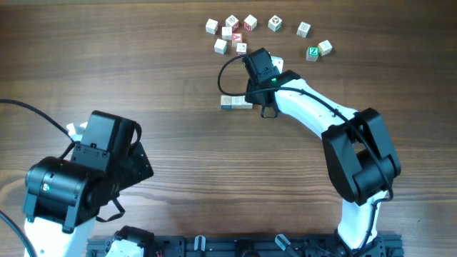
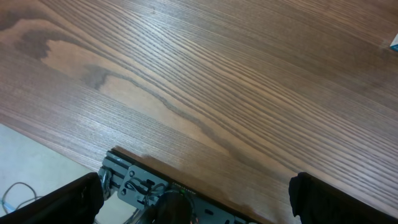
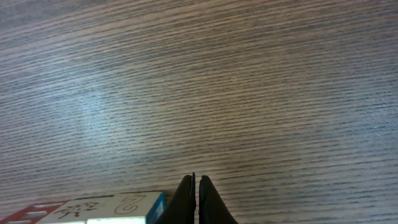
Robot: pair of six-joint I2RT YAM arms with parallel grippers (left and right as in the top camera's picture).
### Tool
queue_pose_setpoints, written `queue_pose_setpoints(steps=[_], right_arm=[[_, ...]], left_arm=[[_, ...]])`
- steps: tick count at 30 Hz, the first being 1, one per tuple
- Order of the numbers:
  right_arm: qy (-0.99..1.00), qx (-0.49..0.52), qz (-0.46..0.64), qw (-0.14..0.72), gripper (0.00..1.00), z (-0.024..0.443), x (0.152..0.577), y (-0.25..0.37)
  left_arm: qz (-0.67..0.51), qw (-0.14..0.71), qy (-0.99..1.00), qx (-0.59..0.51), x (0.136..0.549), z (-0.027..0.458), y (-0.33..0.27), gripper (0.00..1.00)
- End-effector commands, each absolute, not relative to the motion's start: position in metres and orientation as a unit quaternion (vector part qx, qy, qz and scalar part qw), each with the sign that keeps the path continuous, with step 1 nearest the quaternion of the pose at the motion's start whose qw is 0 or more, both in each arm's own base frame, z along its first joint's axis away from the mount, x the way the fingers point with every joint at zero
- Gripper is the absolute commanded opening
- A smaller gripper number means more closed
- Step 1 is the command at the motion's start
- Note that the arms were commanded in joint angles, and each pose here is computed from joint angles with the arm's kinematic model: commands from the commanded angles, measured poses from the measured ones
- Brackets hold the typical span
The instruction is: Form a horizontal line
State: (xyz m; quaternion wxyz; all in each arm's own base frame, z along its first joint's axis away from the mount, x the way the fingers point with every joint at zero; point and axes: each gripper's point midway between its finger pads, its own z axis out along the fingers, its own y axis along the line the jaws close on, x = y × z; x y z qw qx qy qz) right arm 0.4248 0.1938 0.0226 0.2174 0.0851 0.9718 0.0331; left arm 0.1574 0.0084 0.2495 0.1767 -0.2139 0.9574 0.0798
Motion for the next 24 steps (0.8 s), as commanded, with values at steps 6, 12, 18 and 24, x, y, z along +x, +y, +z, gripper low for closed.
queue_pose_setpoints(steps=[6, 12, 18, 24], right_arm=[[0.971, 0.086, 0.088, 0.207, 0.05, 0.0409, 0.4227, 0.2132], [0.971, 0.085, 0.090, 0.207, 0.04, 0.0409, 0.4225, 0.2138], [0.970, 0.085, 0.090, 0.207, 0.05, 0.0411, 0.4227, 0.2140], [0.970, 0.070, 0.100, 0.208, 0.05, 0.0424, 0.4237, 0.2189]], left_arm=[[0.087, 0.178, 0.954, -0.225, 0.1580, 0.2493, 0.0117, 1.00], [0.087, 0.178, 0.954, -0.225, 0.1580, 0.2493, 0.0117, 1.00], [0.087, 0.179, 0.954, -0.225, 0.1581, 0.2493, 0.0117, 1.00], [0.087, 0.178, 0.954, -0.225, 0.1580, 0.2493, 0.0117, 1.00]])
